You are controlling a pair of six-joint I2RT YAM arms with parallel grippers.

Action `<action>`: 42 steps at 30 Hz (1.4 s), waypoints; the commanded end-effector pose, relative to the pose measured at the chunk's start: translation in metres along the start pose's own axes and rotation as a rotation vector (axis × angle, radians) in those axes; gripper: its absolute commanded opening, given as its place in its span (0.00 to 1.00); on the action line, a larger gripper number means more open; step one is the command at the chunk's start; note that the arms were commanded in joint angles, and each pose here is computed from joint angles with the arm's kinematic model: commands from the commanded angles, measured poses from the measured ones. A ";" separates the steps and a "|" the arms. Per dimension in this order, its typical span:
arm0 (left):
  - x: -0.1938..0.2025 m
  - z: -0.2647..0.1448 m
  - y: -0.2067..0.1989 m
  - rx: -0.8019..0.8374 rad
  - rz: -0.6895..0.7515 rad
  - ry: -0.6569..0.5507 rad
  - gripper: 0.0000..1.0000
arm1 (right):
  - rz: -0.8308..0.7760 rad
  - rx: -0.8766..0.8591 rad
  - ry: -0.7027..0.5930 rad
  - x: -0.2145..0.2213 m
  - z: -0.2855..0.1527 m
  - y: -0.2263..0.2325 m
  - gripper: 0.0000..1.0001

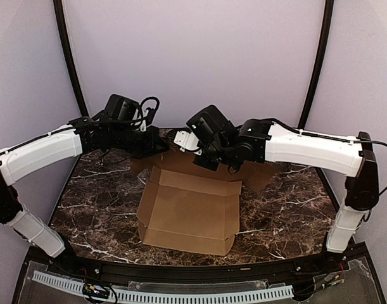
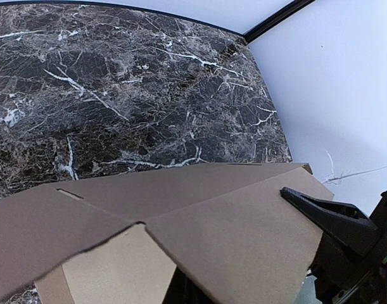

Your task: Fold the paper box

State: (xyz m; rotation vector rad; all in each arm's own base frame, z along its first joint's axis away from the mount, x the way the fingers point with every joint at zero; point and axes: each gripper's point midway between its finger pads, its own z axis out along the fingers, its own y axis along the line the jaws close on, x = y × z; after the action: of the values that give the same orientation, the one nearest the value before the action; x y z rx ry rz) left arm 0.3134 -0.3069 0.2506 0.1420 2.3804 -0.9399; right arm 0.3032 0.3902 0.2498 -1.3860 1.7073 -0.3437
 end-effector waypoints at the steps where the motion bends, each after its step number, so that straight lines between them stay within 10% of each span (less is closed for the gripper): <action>1: -0.009 -0.005 -0.020 0.084 -0.005 -0.018 0.01 | 0.070 -0.081 -0.017 -0.010 0.008 0.025 0.00; 30: 0.025 -0.088 0.068 -0.328 0.166 -0.026 0.14 | -0.138 -0.129 0.087 0.051 0.034 -0.021 0.00; 42: 0.084 -0.013 0.051 0.040 -0.056 0.088 0.11 | -0.154 -0.106 0.023 0.045 0.042 -0.042 0.00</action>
State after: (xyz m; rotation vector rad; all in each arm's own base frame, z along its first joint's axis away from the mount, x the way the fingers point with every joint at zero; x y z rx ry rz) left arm 0.2539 -0.2411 0.1912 0.1719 2.4887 -0.7915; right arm 0.3620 0.3414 0.2206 -1.6181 1.7018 -0.4070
